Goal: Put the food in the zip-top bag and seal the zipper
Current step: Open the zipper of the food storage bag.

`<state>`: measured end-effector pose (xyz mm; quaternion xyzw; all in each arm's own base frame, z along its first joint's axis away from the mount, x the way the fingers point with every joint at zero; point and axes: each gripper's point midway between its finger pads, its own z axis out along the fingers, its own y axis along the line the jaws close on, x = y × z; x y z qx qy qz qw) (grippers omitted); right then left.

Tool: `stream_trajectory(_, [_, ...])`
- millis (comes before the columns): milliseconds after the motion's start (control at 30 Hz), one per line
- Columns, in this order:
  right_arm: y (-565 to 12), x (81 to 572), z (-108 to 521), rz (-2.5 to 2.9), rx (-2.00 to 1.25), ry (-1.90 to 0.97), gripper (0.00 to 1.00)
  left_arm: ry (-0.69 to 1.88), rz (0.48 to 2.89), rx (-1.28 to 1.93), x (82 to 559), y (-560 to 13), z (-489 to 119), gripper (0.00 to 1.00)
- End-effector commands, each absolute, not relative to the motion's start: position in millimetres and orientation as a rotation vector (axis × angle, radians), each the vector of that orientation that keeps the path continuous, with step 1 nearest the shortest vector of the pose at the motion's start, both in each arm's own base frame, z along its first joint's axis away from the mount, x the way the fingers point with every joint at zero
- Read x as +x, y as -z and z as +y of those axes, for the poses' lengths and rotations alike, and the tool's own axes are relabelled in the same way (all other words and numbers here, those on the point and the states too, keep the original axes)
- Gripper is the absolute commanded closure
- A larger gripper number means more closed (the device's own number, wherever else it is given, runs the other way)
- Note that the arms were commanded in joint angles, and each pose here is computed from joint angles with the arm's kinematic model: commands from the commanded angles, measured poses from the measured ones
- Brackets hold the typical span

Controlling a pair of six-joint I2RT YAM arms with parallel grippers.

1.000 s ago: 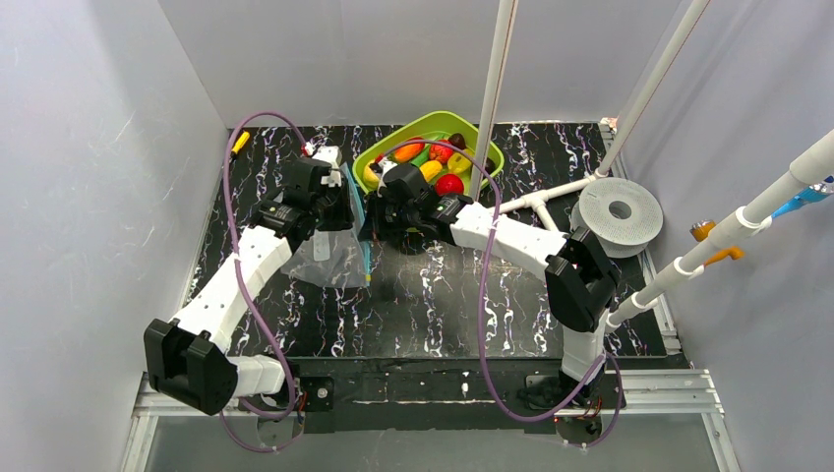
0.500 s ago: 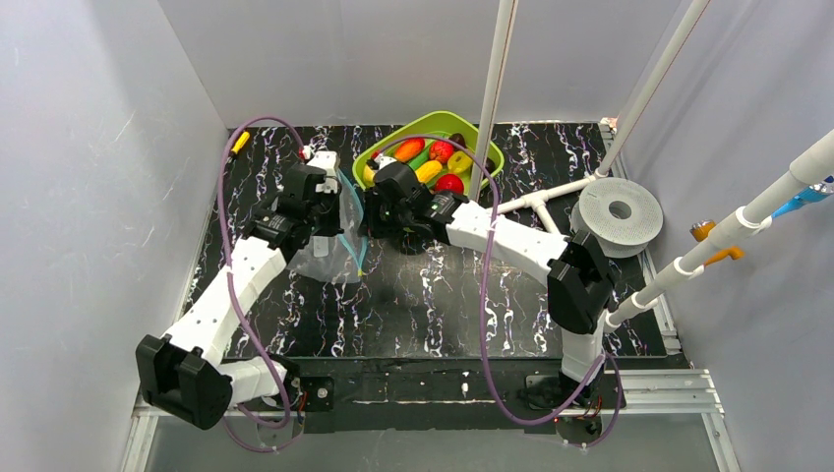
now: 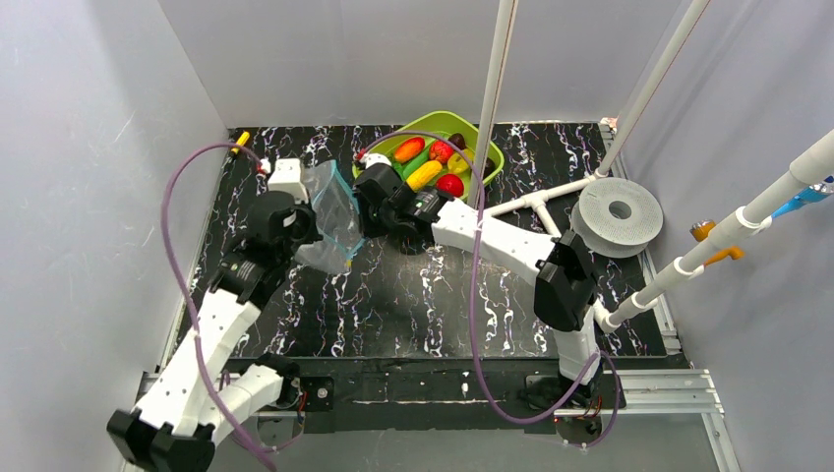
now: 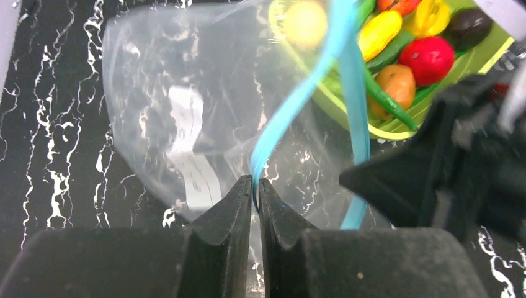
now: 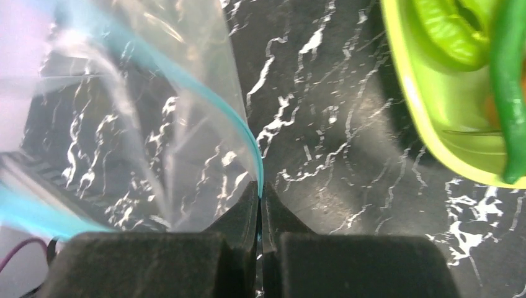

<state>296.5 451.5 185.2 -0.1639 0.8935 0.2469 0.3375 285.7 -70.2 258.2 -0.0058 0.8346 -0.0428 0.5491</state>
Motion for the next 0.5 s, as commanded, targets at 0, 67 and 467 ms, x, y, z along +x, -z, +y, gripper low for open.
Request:
stream_trajectory(0, [-260.3, 276.5, 473.7, 2.149, -0.487, -0.825, 0.99, 0.042, 2.075, -0.025, 298.7, -241.7, -71.2, 0.9])
stream_trajectory(67, [-263.6, 273.7, 476.0, 2.146, -0.488, -0.854, 0.99, 0.01, 2.096, -0.034, 299.6, -238.0, -67.8, 0.88])
stream_trajectory(467, [-263.4, 264.2, 481.8, 2.149, -0.505, -0.93, 0.99, 0.02, 2.08, -0.024, 297.3, -241.0, -67.9, 0.82])
